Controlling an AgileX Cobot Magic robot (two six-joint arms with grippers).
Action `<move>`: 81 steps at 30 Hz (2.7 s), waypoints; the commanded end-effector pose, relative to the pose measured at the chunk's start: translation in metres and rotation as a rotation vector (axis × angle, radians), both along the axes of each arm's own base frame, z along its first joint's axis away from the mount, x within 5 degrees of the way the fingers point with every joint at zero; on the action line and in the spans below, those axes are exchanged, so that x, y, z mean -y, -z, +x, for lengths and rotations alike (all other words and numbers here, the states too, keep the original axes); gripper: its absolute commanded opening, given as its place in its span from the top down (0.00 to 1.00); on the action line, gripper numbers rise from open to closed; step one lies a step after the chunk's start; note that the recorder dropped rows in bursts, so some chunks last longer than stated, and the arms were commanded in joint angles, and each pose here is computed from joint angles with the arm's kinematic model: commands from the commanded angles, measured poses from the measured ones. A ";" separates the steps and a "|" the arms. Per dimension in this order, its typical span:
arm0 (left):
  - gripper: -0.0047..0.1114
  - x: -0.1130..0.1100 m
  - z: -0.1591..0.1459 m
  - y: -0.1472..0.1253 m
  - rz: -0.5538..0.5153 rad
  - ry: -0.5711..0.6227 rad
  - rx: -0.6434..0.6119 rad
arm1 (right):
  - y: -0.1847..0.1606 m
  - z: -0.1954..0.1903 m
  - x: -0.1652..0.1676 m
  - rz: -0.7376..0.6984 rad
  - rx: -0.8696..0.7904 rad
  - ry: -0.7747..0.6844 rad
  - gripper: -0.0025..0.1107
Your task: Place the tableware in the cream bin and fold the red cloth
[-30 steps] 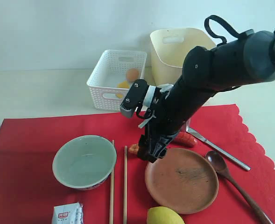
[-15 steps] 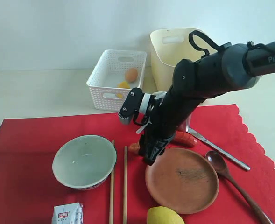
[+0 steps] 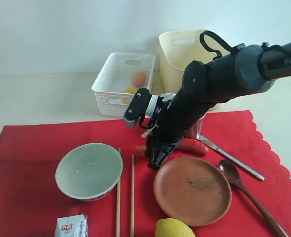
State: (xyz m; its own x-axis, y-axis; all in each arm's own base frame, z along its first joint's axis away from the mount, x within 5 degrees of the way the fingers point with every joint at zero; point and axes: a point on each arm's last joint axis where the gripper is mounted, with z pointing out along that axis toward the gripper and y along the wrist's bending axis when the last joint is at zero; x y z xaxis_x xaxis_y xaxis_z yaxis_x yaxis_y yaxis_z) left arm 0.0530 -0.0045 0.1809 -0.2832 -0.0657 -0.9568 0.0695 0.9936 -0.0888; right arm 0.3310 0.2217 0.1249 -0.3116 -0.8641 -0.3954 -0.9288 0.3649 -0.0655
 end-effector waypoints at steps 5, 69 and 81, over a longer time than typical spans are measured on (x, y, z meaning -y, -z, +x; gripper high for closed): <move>0.96 0.000 0.000 0.000 -0.002 -0.002 0.011 | -0.028 0.000 -0.001 0.059 0.064 0.025 0.98; 0.96 0.000 0.000 0.000 -0.001 -0.002 0.011 | -0.149 0.076 0.000 -0.125 0.300 0.373 0.53; 0.96 0.000 0.000 0.000 -0.001 -0.002 0.011 | -0.149 0.018 0.026 -0.177 0.072 0.399 0.54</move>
State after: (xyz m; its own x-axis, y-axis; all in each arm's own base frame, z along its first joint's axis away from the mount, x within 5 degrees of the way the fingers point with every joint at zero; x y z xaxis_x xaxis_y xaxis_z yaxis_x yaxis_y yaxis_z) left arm 0.0530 -0.0045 0.1809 -0.2832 -0.0657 -0.9568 0.0695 0.9936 -0.0888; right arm 0.3606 0.2027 0.2715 -0.5953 -0.7507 -0.2864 -0.7105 0.6583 -0.2488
